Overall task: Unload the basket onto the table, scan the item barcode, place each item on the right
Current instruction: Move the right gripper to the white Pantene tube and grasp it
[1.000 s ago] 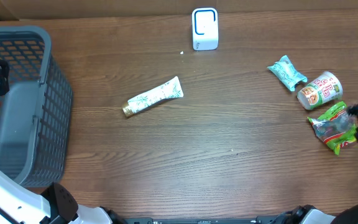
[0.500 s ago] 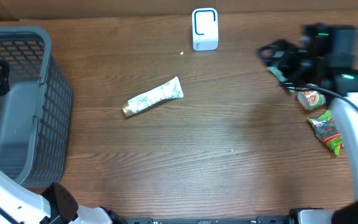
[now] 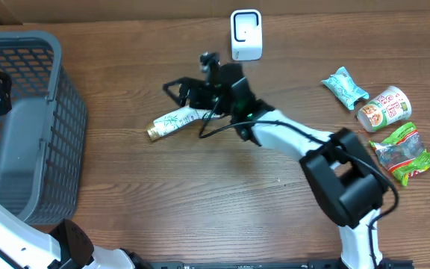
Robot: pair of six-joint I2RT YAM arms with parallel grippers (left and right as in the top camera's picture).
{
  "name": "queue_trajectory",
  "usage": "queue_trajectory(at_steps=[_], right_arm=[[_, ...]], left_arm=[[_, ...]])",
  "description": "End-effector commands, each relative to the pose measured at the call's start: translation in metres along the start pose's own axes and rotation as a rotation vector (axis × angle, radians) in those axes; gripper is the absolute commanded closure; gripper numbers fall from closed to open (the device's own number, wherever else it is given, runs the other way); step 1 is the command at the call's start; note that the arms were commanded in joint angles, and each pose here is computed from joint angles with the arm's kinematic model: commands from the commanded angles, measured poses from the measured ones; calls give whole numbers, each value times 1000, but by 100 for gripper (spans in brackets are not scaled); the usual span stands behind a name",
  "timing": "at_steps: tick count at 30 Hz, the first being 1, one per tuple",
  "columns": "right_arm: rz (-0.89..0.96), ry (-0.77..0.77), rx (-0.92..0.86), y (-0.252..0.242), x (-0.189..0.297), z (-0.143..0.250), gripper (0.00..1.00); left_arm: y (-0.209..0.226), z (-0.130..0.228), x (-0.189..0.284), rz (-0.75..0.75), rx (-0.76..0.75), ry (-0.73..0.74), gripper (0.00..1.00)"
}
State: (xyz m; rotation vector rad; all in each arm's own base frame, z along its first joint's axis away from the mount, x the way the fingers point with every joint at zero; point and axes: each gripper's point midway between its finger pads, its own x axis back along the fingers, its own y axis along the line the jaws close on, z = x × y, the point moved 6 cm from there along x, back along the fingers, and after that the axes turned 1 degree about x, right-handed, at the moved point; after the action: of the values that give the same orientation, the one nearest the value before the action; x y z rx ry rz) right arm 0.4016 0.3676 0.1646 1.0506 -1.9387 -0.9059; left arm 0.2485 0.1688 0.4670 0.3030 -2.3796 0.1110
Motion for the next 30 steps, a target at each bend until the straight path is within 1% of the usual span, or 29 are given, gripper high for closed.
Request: queue_trajectory(at_steps=[1, 5, 6, 8, 9, 12, 14, 17, 18, 19, 21, 22, 24, 27, 28, 30], right_arm=[[28, 53, -88, -4, -12, 21, 22], [156, 168, -122, -23, -12, 50, 22], [213, 214, -137, -33, -8, 60, 21], [334, 257, -183, -51, 0, 73, 21], [402, 267, -204, -61, 6, 76, 21], [508, 301, -245, -83, 23, 78, 21], [510, 294, -279, -92, 31, 67, 21], [415, 278, -273, -84, 27, 55, 21], [398, 272, -264, -82, 24, 54, 20], [355, 259, -232, -72, 17, 54, 13], [329, 238, -192, -62, 9, 56, 13], [331, 221, -178, -59, 5, 57, 14], [408, 151, -193, -59, -2, 64, 19], [473, 102, -210, -63, -9, 75, 20], [504, 76, -215, -66, -11, 79, 22], [530, 39, -211, -70, -15, 83, 31]], left_arm=[[-3, -2, 0, 16, -25, -9, 1], [-3, -2, 0, 16, -25, -9, 0], [-3, -2, 0, 16, -25, -9, 0], [-3, -2, 0, 16, -25, -9, 0], [-3, -2, 0, 16, -25, -9, 0], [-3, -2, 0, 16, -25, -9, 0], [-3, -2, 0, 16, -25, -9, 0], [-3, -2, 0, 16, -25, -9, 0], [-3, -2, 0, 16, -25, -9, 1], [-3, -2, 0, 16, -25, -9, 0], [-3, -2, 0, 16, -25, -9, 1], [-3, -2, 0, 16, -25, -9, 1], [-3, -2, 0, 16, -25, -9, 0], [-3, -2, 0, 16, -25, -9, 0], [-3, -2, 0, 16, -25, -9, 0], [-3, -2, 0, 16, -25, -9, 0]])
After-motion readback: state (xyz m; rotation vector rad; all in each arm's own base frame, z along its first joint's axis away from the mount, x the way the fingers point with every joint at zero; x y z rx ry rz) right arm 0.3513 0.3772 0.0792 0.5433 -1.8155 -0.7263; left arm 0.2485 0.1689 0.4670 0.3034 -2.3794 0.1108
